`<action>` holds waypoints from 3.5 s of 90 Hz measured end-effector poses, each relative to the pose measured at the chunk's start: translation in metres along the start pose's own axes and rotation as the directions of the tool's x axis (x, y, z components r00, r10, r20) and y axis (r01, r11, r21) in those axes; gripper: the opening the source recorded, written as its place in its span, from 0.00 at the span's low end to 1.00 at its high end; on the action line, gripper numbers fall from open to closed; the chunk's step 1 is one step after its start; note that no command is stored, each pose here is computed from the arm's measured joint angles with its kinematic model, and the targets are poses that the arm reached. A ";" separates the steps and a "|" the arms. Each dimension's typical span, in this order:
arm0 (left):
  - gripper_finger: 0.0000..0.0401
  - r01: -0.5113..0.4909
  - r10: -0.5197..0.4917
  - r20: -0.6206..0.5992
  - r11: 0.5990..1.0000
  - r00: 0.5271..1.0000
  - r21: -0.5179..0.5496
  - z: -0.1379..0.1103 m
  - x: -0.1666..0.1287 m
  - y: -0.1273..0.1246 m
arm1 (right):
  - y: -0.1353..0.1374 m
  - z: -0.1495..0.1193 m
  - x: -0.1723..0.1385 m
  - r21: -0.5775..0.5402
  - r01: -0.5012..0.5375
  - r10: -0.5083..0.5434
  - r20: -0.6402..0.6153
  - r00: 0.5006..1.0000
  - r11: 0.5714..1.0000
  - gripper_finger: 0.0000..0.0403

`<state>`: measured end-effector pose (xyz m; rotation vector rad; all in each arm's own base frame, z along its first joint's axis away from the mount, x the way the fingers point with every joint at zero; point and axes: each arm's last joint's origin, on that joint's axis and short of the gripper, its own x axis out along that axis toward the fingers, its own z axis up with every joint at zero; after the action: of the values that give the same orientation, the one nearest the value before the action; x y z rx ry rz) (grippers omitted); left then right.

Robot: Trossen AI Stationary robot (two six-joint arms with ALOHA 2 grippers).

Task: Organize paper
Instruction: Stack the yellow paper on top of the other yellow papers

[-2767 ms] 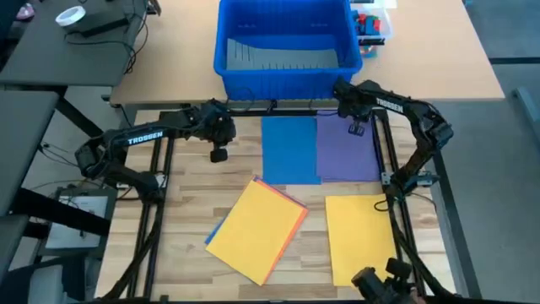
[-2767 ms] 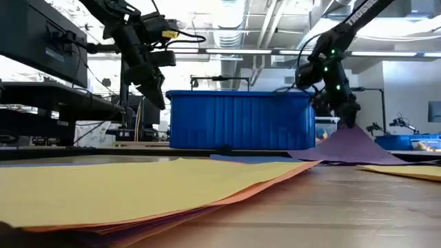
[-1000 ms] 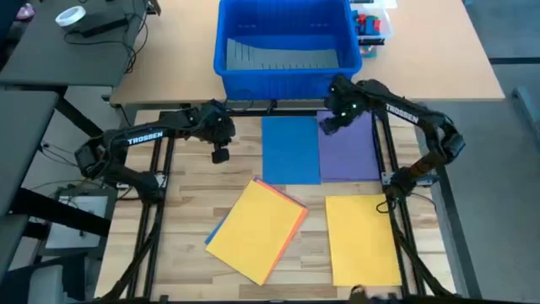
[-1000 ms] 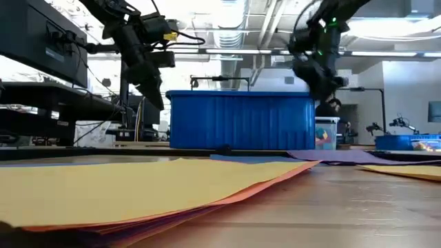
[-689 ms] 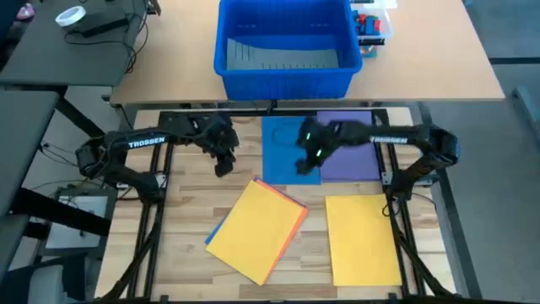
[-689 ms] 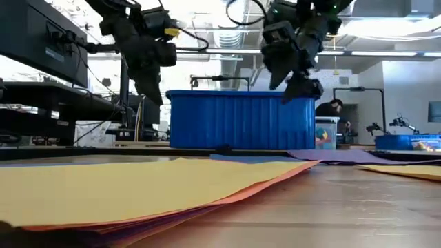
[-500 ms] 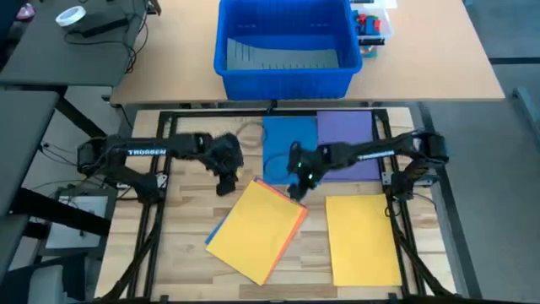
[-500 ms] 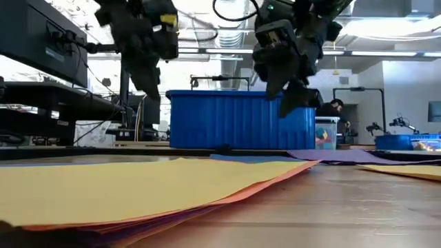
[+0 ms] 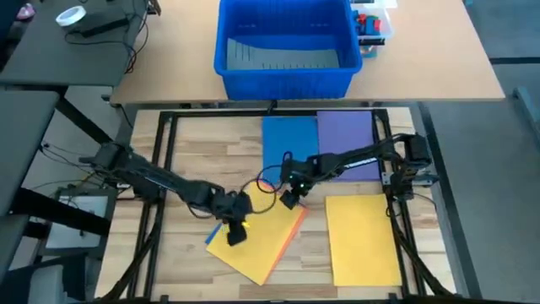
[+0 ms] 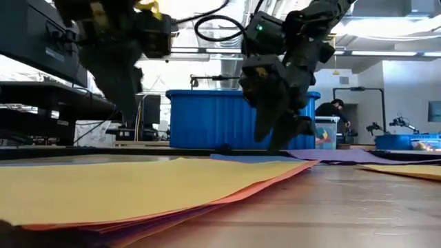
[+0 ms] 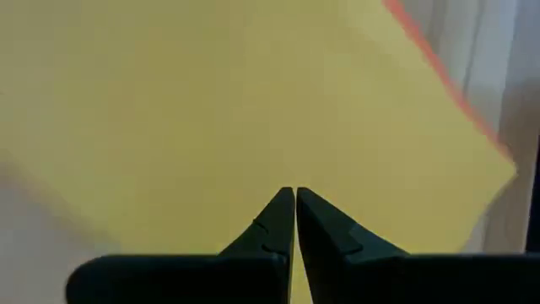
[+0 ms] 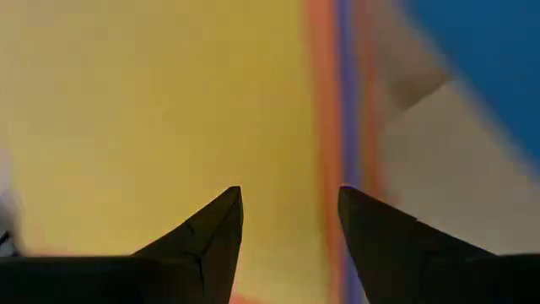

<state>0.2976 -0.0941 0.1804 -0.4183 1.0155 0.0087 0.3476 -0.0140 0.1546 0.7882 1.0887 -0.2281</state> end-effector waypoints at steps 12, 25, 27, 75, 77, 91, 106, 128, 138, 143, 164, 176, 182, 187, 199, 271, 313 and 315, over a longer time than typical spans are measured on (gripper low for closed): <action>0.00 -0.007 0.007 -0.006 0.999 1.000 -0.044 -0.002 0.030 0.002 | -0.004 0.003 -0.001 0.014 0.005 -0.005 0.005 1.000 1.000 0.46; 0.00 -0.026 0.025 -0.016 0.998 1.000 -0.063 -0.004 0.047 0.008 | 0.001 -0.001 0.000 -0.003 -0.001 0.001 -0.003 1.000 1.000 0.46; 0.00 -0.029 0.028 -0.016 0.997 0.999 -0.065 -0.004 0.048 0.008 | 0.002 -0.002 0.001 -0.007 -0.003 0.003 -0.003 1.000 1.000 0.46; 0.00 -0.081 0.082 0.025 0.996 0.996 -0.025 -0.002 0.050 0.011 | 0.001 -0.005 0.021 -0.012 0.006 -0.006 -0.029 1.000 1.000 0.46; 0.00 -0.081 0.082 0.025 0.996 0.996 -0.023 -0.002 0.050 0.011 | 0.001 -0.005 0.020 -0.012 0.006 -0.006 -0.028 1.000 1.000 0.46; 0.00 -0.083 0.083 0.024 0.997 0.996 -0.013 -0.002 0.050 0.011 | -0.002 -0.002 0.017 -0.005 0.008 -0.008 -0.021 1.000 1.000 0.44; 0.00 -0.084 0.084 0.023 0.996 0.996 -0.006 -0.002 0.051 0.011 | -0.006 0.000 0.018 0.004 0.014 -0.014 -0.021 1.000 1.000 0.43; 0.00 -0.085 0.085 0.021 0.996 0.996 -0.001 -0.003 0.051 0.011 | -0.010 0.005 0.014 -0.009 0.017 -0.017 -0.005 1.000 1.000 0.43; 0.00 -0.085 0.085 0.022 0.996 0.996 0.000 -0.002 0.051 0.011 | -0.014 0.008 0.013 -0.001 0.025 -0.025 0.004 1.000 1.000 0.43; 0.00 -0.086 0.086 0.022 0.996 0.996 -0.002 -0.002 0.051 0.012 | -0.015 0.009 0.013 0.000 0.027 -0.027 0.010 1.000 1.000 0.43; 0.00 -0.085 0.085 0.021 0.996 0.996 -0.004 -0.002 0.051 0.012 | -0.007 0.001 0.016 -0.037 0.020 -0.020 -0.009 1.000 0.999 0.43; 0.00 -0.084 0.085 0.020 0.996 0.996 -0.014 -0.001 0.051 0.013 | -0.002 -0.003 0.015 -0.052 0.013 -0.014 -0.028 1.000 0.999 0.43; 0.00 -0.085 0.085 0.021 0.996 0.996 -0.017 -0.001 0.051 0.013 | -0.003 -0.002 0.013 -0.046 0.019 -0.021 -0.036 0.999 0.999 0.43; 0.00 -0.085 0.086 0.021 0.996 0.996 -0.018 -0.001 0.051 0.013 | -0.002 0.000 0.009 -0.042 0.027 -0.029 -0.041 0.999 0.999 0.43; 0.00 -0.086 0.087 0.022 0.996 0.996 -0.027 -0.001 0.051 0.013 | 0.001 0.010 -0.004 -0.053 0.016 -0.017 -0.010 1.000 0.998 0.43; 0.00 -0.087 0.087 0.026 0.996 0.996 -0.034 -0.001 0.051 0.013 | 0.007 0.011 0.022 -0.060 0.071 -0.068 0.042 0.997 0.996 0.43; 0.00 -0.087 0.088 0.029 0.996 0.996 -0.034 0.000 0.051 0.014 | 0.013 0.009 0.027 -0.076 -0.106 0.101 -0.064 0.993 0.991 0.43; 0.00 -0.087 0.088 0.030 0.996 0.996 -0.033 0.000 0.051 0.014 | 0.014 0.009 0.026 -0.077 -0.133 0.127 -0.077 0.989 0.988 0.43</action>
<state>0.3217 -0.0908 0.1338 -0.4012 1.0036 0.1101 0.3740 -0.0042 0.1405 0.7950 1.1026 -0.0447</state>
